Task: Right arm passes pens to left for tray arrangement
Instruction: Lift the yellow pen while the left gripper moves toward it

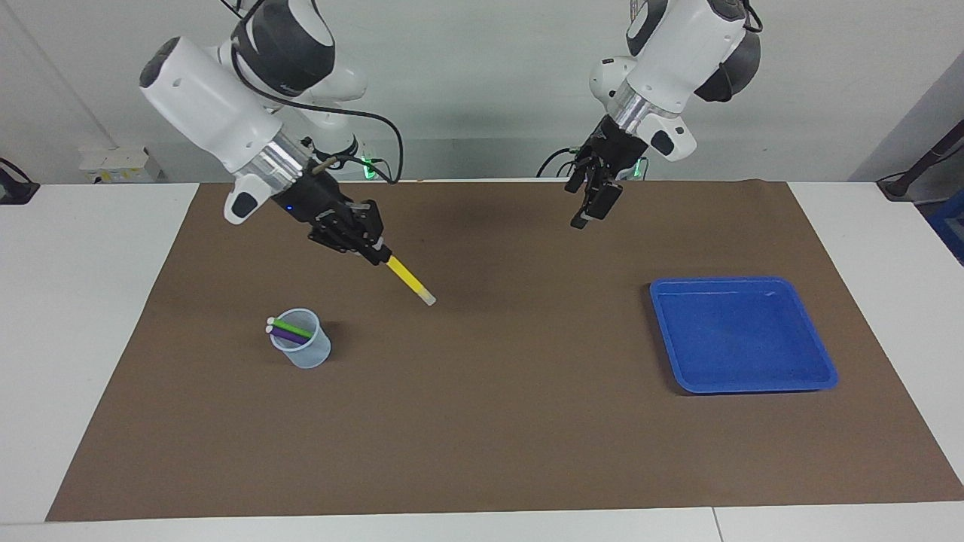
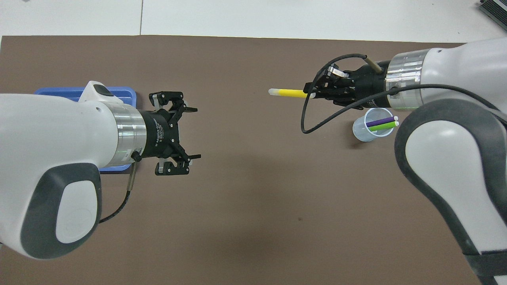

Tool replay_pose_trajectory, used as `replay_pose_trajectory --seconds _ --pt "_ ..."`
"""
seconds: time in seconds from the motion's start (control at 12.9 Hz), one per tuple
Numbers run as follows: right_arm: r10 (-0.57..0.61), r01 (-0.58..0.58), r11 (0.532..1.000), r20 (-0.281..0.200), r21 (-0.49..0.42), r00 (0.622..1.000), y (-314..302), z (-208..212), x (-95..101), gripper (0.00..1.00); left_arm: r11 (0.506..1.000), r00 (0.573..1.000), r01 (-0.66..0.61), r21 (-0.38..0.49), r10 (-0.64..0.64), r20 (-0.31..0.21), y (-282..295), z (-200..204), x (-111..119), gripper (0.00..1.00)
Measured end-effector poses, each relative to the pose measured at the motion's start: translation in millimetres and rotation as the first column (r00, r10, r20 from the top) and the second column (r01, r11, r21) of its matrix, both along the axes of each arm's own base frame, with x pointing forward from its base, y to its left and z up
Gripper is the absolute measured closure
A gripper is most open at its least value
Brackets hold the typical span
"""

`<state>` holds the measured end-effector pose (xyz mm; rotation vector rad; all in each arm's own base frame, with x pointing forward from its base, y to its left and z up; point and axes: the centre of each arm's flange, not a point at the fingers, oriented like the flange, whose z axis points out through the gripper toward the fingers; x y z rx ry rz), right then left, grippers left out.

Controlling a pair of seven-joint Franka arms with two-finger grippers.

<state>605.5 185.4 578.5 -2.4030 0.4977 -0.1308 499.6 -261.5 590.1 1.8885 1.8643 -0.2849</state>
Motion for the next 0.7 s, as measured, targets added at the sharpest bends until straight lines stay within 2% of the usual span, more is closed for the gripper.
replay_pose_trajectory --seconds 0.39,0.7 --pt "-0.140 0.141 0.988 -0.026 0.056 0.990 41 -7 -2.2 0.81 0.988 0.983 -0.103 -0.117 0.119 0.137 -51 -18 -14 0.00" --pt "-0.162 0.164 0.984 -0.025 0.074 0.986 74 -28 -0.4 0.81 0.976 0.971 -0.127 -0.176 0.159 0.179 -78 -39 -9 0.00"
